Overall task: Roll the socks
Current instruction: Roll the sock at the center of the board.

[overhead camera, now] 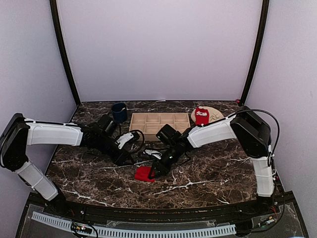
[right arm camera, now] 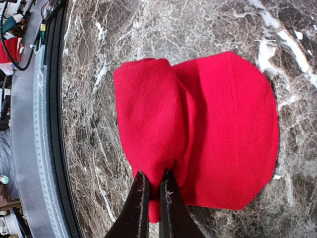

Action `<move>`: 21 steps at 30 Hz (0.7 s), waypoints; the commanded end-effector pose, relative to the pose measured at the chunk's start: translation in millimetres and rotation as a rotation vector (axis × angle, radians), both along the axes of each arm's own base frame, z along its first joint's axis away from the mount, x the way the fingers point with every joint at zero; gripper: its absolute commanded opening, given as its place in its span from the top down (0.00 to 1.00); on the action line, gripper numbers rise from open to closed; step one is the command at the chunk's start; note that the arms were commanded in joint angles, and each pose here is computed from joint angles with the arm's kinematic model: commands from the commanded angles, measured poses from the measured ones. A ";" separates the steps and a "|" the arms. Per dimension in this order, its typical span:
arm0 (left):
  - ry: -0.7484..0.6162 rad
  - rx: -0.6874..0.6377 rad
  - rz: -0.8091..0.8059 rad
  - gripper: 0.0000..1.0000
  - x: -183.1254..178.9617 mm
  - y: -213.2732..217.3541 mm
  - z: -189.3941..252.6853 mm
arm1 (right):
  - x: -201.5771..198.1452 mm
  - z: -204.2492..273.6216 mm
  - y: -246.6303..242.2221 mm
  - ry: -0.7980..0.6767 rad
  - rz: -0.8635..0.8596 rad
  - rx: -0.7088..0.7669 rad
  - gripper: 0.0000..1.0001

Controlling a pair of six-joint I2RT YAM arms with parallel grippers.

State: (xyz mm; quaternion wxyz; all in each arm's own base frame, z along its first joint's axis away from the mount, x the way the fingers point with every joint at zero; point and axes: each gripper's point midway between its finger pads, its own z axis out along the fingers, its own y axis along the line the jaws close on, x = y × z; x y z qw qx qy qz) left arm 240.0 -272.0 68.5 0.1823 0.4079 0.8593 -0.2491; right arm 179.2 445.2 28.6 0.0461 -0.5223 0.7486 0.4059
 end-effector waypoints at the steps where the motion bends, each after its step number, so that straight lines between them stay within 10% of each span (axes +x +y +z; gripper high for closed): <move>1: -0.150 -0.034 -0.015 0.59 2.0 -2.2 17.8 | -2.0 -22.3 -13.3 0.094 -0.019 -0.092 0.98; 21: -0.332 0.125 -0.325 0.45 -44.8 -32.7 -0.2 | -0.8 -28.9 -8.2 0.225 -0.012 -0.130 0.97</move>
